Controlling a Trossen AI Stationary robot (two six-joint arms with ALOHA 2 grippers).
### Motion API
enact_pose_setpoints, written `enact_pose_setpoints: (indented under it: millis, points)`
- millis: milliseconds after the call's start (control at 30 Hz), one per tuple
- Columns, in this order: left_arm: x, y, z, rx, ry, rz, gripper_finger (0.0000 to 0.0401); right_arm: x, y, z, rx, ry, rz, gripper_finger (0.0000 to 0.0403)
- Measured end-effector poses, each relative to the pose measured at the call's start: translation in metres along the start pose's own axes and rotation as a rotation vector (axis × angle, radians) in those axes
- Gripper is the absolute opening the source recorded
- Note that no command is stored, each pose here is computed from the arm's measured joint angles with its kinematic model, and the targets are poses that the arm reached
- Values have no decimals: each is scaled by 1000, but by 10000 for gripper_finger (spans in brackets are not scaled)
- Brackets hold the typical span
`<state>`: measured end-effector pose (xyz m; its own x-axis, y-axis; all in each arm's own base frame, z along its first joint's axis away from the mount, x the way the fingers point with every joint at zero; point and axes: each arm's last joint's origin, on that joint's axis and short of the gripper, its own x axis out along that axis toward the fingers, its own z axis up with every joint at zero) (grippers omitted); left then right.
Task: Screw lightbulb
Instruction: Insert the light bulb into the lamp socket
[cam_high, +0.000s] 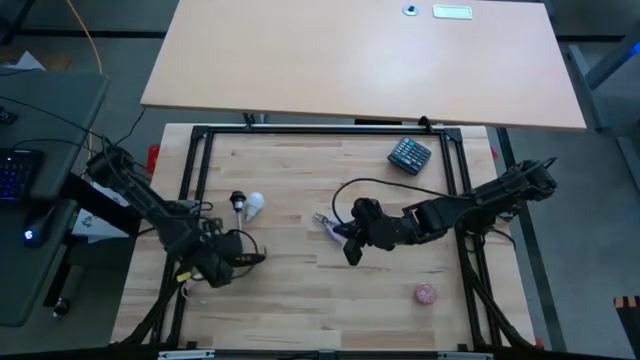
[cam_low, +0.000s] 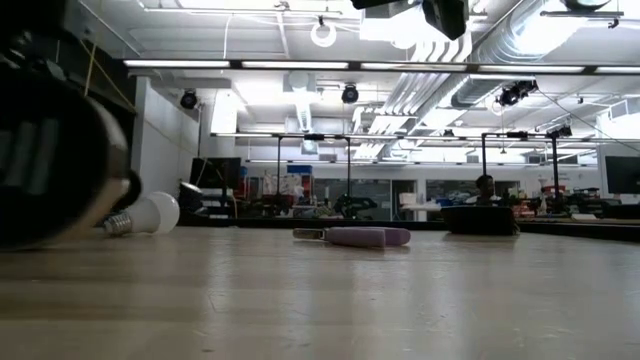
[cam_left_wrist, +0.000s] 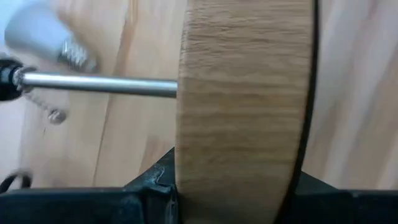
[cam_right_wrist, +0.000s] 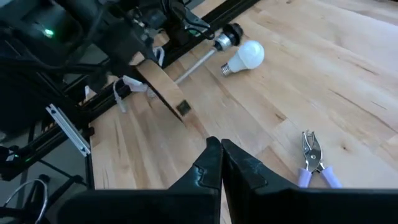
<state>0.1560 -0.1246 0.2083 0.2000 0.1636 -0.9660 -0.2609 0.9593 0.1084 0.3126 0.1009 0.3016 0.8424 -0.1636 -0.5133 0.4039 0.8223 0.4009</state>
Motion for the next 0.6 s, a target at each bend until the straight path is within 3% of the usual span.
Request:
enact_pose_setpoints:
  millis: [100,367,600]
  points:
    - [11,-5,7,-38,-42,-13,111,0,0,0,5,-3,3,0]
    - [-1,-33,48,-118,-300,-405,111,-2,3,-2,21,-6,9,0]
    - [-12,-18,55,-93,-337,-360,111,-3,4,-7,38,75,54,0]
